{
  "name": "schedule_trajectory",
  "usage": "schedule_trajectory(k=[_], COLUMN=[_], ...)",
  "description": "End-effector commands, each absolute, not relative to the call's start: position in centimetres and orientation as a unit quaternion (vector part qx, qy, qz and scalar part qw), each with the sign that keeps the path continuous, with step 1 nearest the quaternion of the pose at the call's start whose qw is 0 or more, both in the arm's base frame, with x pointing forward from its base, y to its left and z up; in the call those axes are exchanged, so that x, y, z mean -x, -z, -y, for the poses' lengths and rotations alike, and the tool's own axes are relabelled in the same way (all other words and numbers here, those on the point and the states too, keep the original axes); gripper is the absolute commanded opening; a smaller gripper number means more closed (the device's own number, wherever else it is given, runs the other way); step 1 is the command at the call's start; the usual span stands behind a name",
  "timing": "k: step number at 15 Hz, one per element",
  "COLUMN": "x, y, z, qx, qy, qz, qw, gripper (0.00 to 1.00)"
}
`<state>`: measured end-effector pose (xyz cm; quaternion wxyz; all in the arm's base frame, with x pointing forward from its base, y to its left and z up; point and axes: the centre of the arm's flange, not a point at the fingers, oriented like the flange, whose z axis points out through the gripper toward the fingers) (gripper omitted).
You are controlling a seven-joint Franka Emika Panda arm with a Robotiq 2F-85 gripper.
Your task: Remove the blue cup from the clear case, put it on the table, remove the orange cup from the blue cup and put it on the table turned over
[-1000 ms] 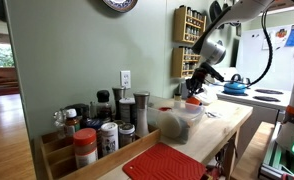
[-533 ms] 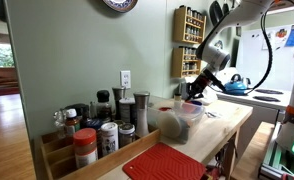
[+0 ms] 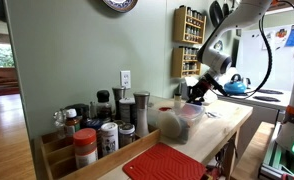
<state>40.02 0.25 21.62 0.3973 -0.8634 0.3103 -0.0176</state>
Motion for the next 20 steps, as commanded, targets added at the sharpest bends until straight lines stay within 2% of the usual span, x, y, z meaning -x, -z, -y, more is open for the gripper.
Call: schedule_trajectory(k=[1, 7, 11, 12, 13, 20], x=[-40.0, -39.8, -39.2, -39.1, -39.1, -38.9], y=[-21.6, -20.2, -18.8, -18.5, -18.6, -19.7], z=[-0.2, -0.7, -0.8, -0.7, -0.5, 0.2], qx=[0.863, 0.831, 0.833, 0.835, 0.836, 0.846], qy=[0.018, 0.072, 0.077, 0.076, 0.077, 0.076], qz=[-0.31, -0.34, -0.352, -0.352, -0.354, -0.354], qw=[0.397, 0.434, 0.419, 0.416, 0.411, 0.391], gripper=[0.01, 0.01, 0.01, 0.28, 0.29, 0.8])
